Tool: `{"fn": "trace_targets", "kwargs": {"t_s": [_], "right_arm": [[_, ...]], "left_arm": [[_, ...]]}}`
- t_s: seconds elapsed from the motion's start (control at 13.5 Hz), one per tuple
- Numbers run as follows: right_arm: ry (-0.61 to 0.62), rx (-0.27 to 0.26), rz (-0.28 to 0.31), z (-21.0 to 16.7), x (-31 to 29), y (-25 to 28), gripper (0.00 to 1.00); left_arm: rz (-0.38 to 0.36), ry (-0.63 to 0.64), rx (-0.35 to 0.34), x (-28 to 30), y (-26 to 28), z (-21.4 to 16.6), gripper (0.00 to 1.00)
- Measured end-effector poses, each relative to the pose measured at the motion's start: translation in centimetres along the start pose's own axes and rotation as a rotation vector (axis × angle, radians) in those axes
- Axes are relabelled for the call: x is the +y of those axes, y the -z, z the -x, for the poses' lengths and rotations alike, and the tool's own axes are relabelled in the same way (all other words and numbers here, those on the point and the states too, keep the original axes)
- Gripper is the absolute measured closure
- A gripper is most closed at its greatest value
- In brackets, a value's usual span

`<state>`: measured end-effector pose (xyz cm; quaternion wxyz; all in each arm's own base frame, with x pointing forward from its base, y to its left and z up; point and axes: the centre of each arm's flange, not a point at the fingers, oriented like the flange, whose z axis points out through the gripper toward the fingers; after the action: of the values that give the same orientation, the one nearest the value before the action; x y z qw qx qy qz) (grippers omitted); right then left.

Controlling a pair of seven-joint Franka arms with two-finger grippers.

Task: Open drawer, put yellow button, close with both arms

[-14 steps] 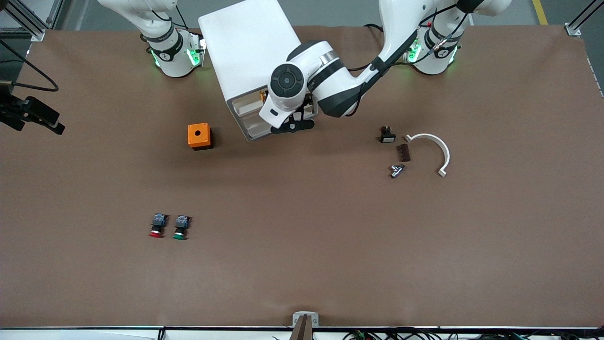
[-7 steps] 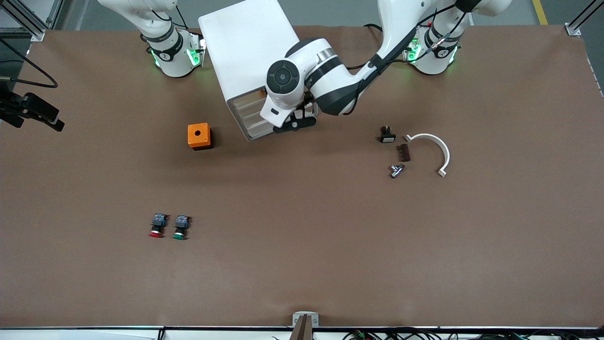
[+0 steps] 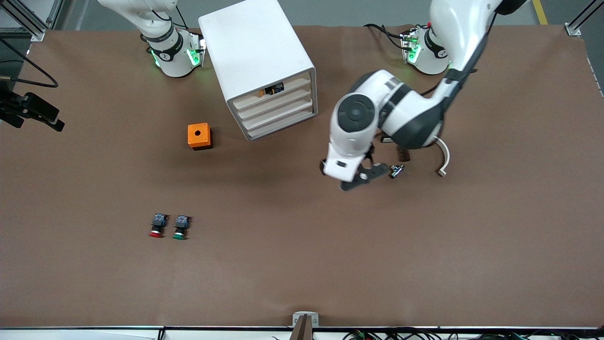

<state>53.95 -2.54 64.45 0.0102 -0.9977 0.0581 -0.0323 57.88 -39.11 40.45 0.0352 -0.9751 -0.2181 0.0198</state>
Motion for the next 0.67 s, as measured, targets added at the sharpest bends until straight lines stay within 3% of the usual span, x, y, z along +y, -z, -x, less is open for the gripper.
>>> {"fn": "trace_targets", "kwargs": {"t_s": [0.15,0.37,0.67], "right_arm": [[0.004,0.001,0.000,0.0,-0.2,0.0,0.00],[0.003,0.002,0.000,0.0,-0.1,0.0,0.00],[0.003,0.003,0.000,0.0,-0.2,0.0,0.00]], "left_arm": [[0.021,0.025,0.047,-3.5,2.8,-4.6,0.00],[0.017,-0.044,0.087,-9.7,7.2,-9.7,0.00],[-0.017,-0.140,0.103,-17.3,11.4,-13.8,0.00]]}}
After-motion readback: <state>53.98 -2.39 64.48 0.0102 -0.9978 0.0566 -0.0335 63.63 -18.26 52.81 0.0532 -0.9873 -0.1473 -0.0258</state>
